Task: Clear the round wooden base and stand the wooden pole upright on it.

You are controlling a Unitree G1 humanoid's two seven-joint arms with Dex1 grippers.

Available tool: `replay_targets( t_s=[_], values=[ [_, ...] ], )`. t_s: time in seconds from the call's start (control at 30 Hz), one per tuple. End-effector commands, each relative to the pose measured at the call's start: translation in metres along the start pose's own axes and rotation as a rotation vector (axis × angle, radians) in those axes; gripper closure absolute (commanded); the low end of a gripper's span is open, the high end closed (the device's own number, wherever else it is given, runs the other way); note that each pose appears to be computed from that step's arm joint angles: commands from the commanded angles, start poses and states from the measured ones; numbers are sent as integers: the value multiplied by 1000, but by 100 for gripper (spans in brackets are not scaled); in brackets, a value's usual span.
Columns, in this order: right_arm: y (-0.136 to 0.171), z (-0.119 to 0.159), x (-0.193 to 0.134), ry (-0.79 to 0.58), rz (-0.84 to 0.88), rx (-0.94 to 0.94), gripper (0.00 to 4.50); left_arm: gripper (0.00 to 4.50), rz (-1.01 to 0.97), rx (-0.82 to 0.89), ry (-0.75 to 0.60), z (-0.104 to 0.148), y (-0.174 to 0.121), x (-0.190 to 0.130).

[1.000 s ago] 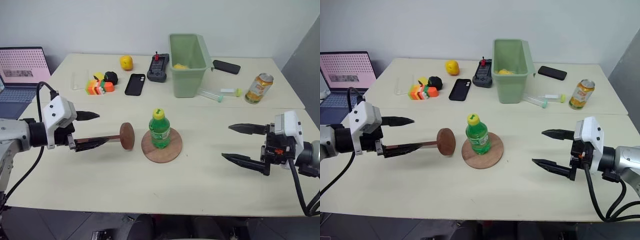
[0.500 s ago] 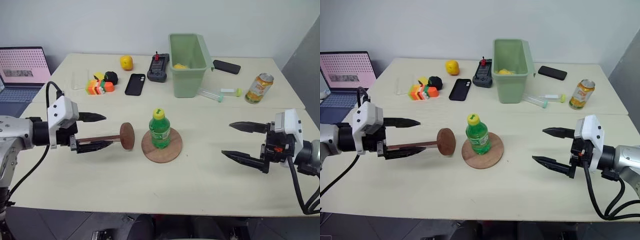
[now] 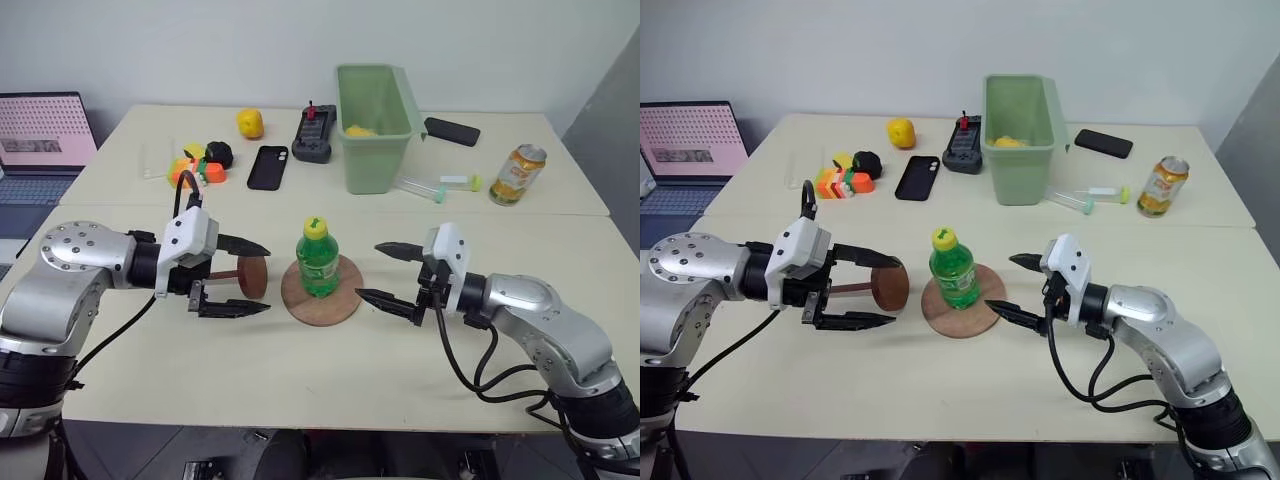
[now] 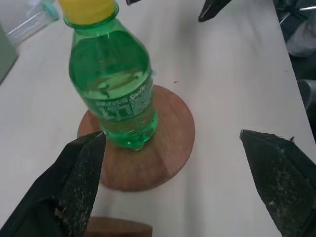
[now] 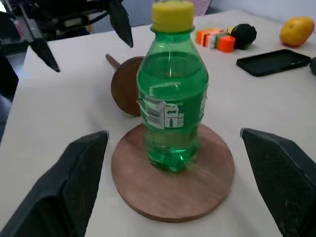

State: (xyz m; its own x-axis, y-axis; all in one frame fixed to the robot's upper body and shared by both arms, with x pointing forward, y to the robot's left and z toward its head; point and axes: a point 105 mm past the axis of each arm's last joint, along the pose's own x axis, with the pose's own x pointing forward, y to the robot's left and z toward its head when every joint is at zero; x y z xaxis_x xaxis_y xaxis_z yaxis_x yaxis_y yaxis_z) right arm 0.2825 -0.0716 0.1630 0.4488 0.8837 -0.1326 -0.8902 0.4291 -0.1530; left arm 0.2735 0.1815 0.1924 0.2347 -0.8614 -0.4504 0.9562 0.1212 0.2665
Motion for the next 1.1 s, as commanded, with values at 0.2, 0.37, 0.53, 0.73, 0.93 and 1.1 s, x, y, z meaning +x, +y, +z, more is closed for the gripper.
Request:
replay_targets(
  t_s=[0.2, 0.37, 0.53, 0.73, 0.93, 1.1],
  values=[
    [6, -1, 46, -55, 70, 29, 1, 0, -3, 49, 35, 7, 2, -7],
    [11, -4, 68, -65, 99, 48, 1, 0, 7, 44, 45, 7, 0, -9],
    [11, -2, 88, -97, 110, 80, 1, 0, 15, 41, 51, 7, -1, -10],
    [7, -3, 106, -120, 83, 93, 1, 0, 22, 40, 54, 8, -1, -11],
    [5, -4, 107, -142, 58, 84, 46, 0, 29, 43, 49, 10, 0, -10],
    [9, 6, 96, -189, 55, 82, 123, 0, 48, 30, 5, 16, 3, -7]
  ],
)
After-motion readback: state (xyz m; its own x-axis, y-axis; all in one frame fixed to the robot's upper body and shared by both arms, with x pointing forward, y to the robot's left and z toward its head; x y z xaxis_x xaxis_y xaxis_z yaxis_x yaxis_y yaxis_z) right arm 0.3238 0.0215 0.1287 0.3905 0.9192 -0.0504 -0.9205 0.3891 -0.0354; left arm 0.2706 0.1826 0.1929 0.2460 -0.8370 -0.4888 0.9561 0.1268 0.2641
